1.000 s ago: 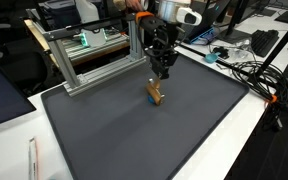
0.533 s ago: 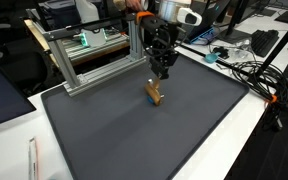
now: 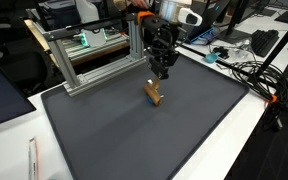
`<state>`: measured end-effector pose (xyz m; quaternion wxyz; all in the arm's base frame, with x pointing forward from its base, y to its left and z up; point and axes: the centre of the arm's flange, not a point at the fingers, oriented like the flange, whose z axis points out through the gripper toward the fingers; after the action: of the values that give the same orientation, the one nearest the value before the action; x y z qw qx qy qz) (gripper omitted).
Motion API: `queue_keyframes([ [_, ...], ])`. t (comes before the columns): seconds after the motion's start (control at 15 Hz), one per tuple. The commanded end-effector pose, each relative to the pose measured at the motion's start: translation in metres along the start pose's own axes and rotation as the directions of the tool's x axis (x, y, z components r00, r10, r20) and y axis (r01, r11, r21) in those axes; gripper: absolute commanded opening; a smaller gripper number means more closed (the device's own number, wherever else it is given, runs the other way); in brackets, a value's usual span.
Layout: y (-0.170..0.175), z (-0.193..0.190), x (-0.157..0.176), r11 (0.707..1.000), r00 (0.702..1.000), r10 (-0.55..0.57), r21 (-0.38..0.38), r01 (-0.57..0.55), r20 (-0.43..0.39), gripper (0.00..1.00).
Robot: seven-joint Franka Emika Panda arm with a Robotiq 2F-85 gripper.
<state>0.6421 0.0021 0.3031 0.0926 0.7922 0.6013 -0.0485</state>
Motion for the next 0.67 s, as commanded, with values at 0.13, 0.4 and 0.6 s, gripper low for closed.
queue_keyframes([
  [0.13,0.001,0.031,0.011,0.997,0.998,-0.053,0.046,0.054,-0.026,0.23],
  [0.4,-0.001,0.028,0.018,0.997,0.997,-0.066,0.047,0.068,-0.037,0.23],
  [0.6,-0.002,0.026,0.022,0.996,0.995,-0.077,0.051,0.080,-0.056,0.23],
])
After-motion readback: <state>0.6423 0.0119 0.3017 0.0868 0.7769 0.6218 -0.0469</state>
